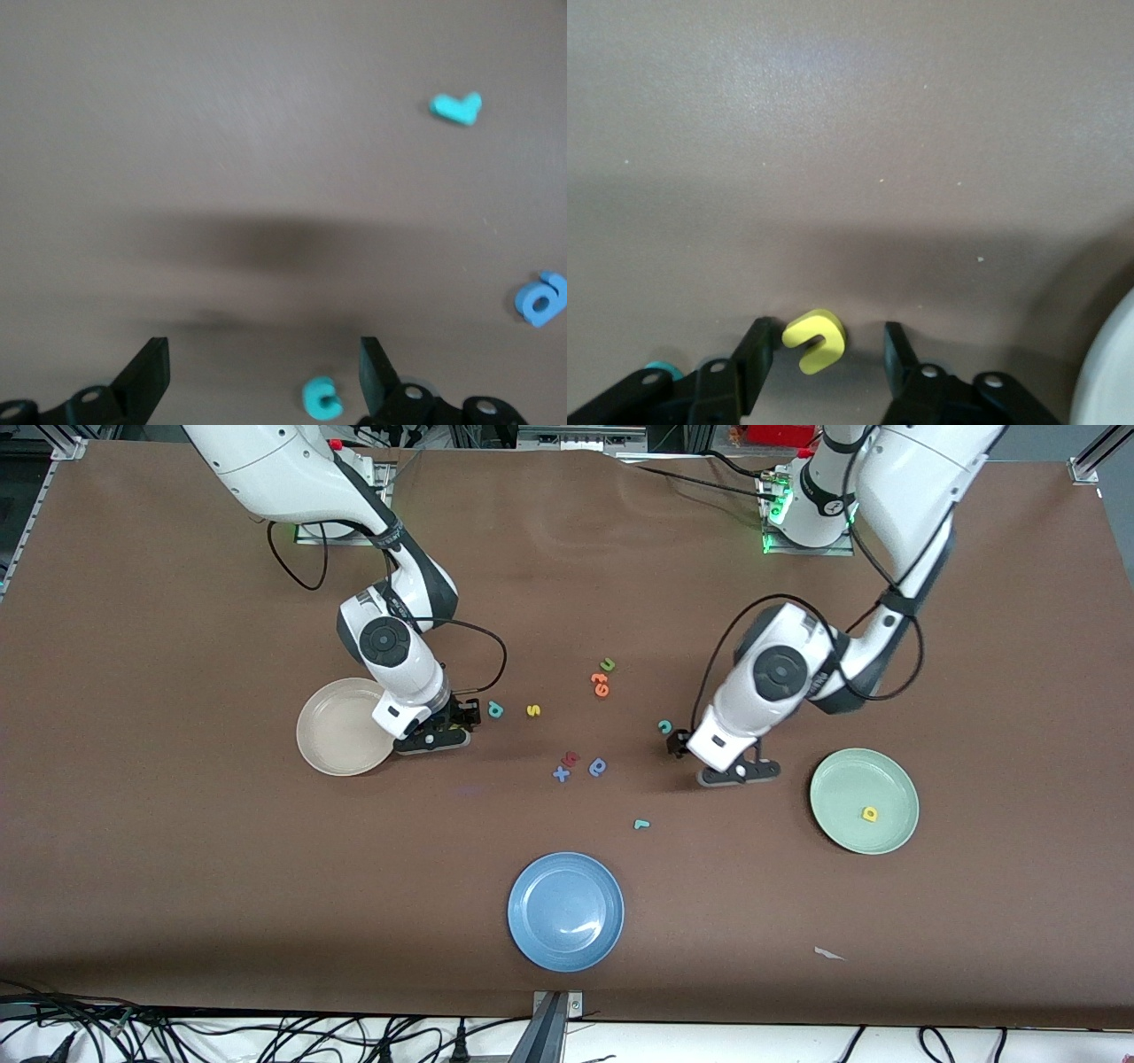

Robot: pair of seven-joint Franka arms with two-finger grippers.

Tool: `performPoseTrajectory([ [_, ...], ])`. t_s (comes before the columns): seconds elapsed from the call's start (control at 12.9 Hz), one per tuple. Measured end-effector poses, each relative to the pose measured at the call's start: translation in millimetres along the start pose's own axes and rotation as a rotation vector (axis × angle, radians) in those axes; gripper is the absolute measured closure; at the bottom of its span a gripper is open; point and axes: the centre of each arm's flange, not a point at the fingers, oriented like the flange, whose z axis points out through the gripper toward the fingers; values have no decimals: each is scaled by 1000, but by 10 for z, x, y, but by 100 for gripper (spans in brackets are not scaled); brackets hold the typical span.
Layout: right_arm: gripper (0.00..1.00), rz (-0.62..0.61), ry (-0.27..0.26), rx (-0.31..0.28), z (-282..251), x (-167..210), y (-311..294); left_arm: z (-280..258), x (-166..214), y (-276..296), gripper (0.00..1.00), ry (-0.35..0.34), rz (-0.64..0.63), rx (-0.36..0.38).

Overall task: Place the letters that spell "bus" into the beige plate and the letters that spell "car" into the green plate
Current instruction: 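Grasp the cyan c with the left gripper while the right gripper drops yellow c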

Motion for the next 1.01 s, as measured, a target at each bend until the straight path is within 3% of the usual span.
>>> performPoseTrajectory([
  [0.23, 48, -1, 2, -1, -8, 1, 1, 171, -309, 197, 6, 31, -33, 25],
  [0.39, 69, -2, 8, 1, -45, 12, -6, 285, -403, 225, 7, 23, -37, 20],
  [0.77, 70, -8, 13, -4, -148, 19, -14, 484, -489, 216, 15, 14, -23, 16],
  [0.93, 70, -17, 2, -29, -402, 53, 35, 489, -491, 217, 27, 15, -24, 17],
  [1.01, 70, -32, -7, -48, -592, 81, 113, 489, -491, 218, 27, 15, -27, 16],
])
